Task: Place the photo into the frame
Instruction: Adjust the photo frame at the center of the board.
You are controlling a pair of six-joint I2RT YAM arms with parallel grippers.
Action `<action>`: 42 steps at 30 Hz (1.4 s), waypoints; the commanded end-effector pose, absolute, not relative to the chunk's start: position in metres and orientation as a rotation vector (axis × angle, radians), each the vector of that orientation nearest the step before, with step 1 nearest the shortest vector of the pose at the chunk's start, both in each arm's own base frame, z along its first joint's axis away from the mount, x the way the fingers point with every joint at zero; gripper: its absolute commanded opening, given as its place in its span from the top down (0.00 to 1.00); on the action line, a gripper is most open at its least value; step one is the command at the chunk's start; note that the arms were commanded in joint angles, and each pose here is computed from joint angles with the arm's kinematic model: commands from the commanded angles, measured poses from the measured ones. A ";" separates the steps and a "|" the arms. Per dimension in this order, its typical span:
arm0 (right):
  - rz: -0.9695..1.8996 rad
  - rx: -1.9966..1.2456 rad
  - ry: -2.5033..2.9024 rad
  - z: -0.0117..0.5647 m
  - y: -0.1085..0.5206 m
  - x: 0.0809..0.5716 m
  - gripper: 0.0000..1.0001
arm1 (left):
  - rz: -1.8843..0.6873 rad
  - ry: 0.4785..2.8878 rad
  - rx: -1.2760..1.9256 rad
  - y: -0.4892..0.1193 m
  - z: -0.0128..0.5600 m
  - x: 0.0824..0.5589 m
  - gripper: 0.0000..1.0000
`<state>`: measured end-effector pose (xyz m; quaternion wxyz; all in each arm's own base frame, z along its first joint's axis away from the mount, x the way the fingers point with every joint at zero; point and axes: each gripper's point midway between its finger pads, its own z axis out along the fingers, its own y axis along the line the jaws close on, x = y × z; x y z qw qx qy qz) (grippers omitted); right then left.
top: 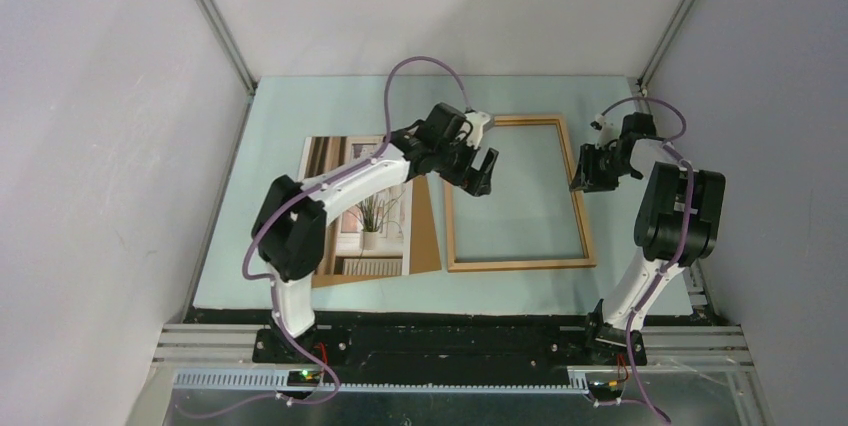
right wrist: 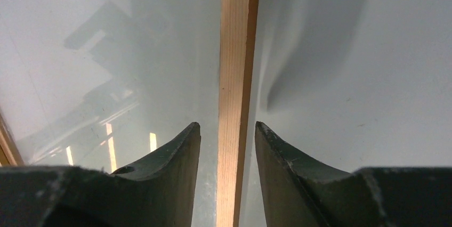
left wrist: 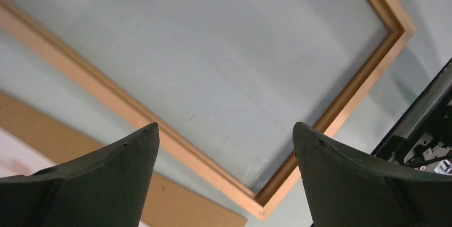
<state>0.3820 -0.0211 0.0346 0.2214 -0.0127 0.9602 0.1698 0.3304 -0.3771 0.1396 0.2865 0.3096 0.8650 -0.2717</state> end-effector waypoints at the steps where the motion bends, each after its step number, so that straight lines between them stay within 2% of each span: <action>1: 0.416 -0.059 2.655 0.030 -0.025 0.387 0.54 | -0.628 2.204 0.814 -0.345 0.175 0.340 0.00; 6: 0.409 -0.036 2.668 0.027 -0.025 0.387 0.63 | -0.576 2.201 0.786 -0.316 0.179 0.339 0.00; 13: 0.400 0.022 2.675 0.025 -0.031 0.389 0.82 | -0.479 2.214 0.713 -0.268 0.177 0.348 0.00; 17: 0.402 0.066 2.672 0.025 -0.037 0.390 0.88 | -0.431 2.204 0.684 -0.244 0.181 0.348 0.00; 26: 0.401 0.122 2.659 0.027 -0.049 0.392 0.96 | -0.367 2.230 0.610 -0.205 0.174 0.348 0.00; 42: 0.402 0.152 2.648 0.028 -0.058 0.392 0.95 | -0.271 2.294 0.478 -0.151 0.154 0.342 0.00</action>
